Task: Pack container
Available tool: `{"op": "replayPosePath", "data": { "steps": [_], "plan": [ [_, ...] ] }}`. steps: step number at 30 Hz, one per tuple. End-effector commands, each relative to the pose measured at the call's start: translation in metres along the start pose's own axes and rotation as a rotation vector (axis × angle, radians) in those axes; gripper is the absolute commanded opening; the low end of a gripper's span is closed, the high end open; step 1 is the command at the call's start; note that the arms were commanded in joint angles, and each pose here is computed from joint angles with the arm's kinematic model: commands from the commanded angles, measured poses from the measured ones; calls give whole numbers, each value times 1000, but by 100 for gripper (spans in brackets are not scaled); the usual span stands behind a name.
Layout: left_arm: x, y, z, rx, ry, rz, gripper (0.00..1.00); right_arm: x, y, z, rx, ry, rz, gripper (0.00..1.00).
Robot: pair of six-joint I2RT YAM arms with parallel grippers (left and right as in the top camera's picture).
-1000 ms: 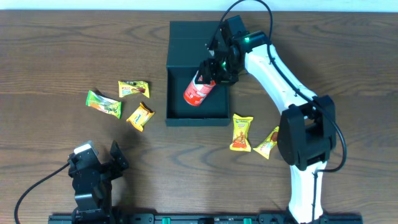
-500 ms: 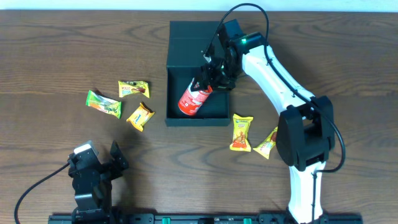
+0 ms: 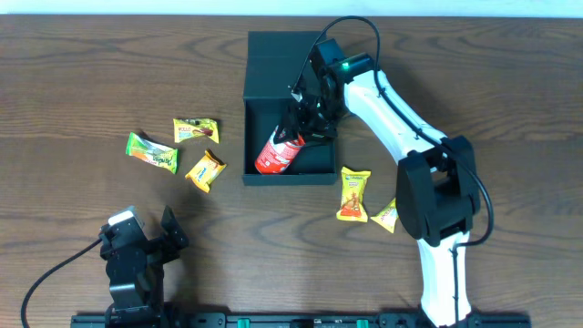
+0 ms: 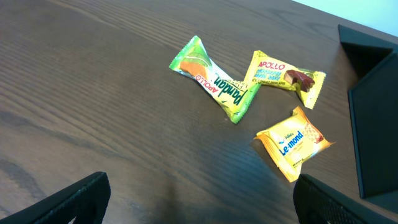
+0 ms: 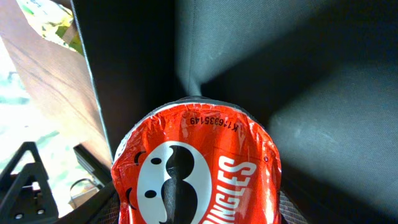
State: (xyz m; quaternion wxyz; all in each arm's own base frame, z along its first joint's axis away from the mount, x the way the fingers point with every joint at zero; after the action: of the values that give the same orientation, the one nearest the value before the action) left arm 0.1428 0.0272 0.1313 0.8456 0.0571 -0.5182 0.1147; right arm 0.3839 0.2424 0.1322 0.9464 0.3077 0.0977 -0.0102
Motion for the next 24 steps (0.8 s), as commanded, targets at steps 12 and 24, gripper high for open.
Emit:
{"op": "replayPosePath", "data": {
  "steps": [12, 24],
  "plan": [
    [-4, 0, -2, -2, 6, -24, 95, 6, -17, -23, -128, -9, -22, 99],
    [-4, 0, -2, -3, 6, -24, 95, 0, 5, 2, -212, -32, -25, 99]
  ]
}}
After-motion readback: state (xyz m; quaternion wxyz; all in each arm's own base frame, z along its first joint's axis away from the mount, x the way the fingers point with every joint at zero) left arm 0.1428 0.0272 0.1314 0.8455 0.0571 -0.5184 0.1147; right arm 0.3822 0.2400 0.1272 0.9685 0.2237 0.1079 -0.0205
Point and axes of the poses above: each gripper's point midway between its finger pads, its own z axis back along the fingers, its own y axis along the line the jaws close on, x = y × z, the point moved 7 cm from there along z, back along the fingers, and after that the axes turned 10 degrees about -z, right-handed, at the moved point
